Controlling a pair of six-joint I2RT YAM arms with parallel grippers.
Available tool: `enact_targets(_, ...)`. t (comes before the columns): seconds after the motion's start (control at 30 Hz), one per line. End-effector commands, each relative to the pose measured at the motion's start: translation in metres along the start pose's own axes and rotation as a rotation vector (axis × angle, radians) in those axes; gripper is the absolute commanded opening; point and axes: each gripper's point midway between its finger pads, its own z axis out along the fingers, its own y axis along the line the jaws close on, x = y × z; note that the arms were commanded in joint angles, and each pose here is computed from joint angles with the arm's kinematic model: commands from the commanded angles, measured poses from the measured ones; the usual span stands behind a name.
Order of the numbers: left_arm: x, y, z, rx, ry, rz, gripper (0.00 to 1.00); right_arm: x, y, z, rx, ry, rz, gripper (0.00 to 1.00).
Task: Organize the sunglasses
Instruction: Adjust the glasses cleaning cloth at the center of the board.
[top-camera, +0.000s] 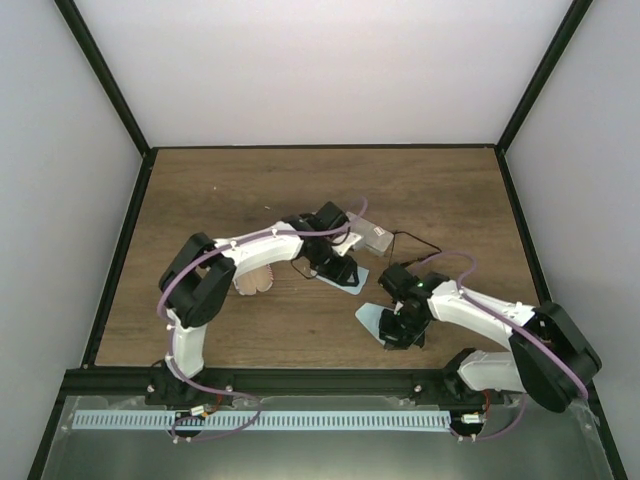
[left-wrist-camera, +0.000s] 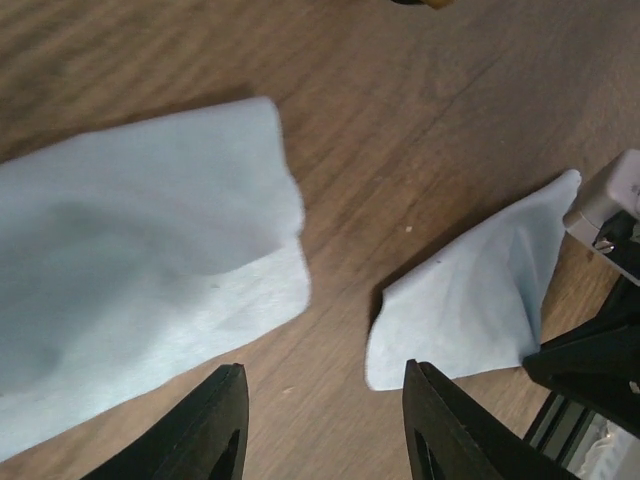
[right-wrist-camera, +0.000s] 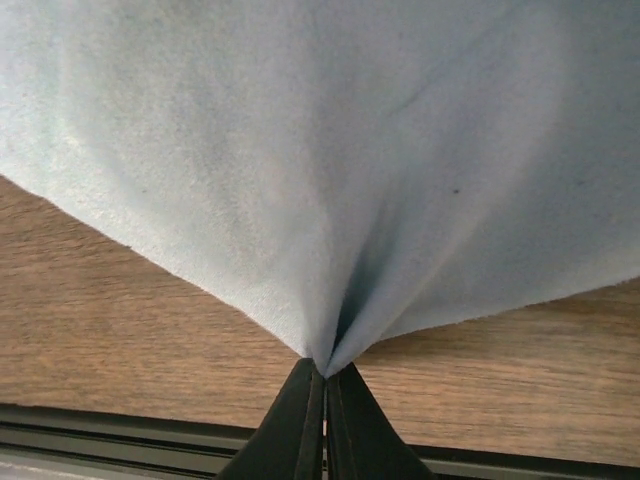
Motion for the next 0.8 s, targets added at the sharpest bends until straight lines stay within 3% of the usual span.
enact_targets(0.0,0.003,-0.023,0.013,0.012,0.03,0.097,0.46,0.0,0.009,-0.005,-0.054,-0.014,0.02,0.01)
enact_targets(0.77,0.041,-0.017,0.052,-0.047,0.181,0.144,0.46,-0.013,0.023,-0.006,-0.086,-0.023,0.026,0.01)
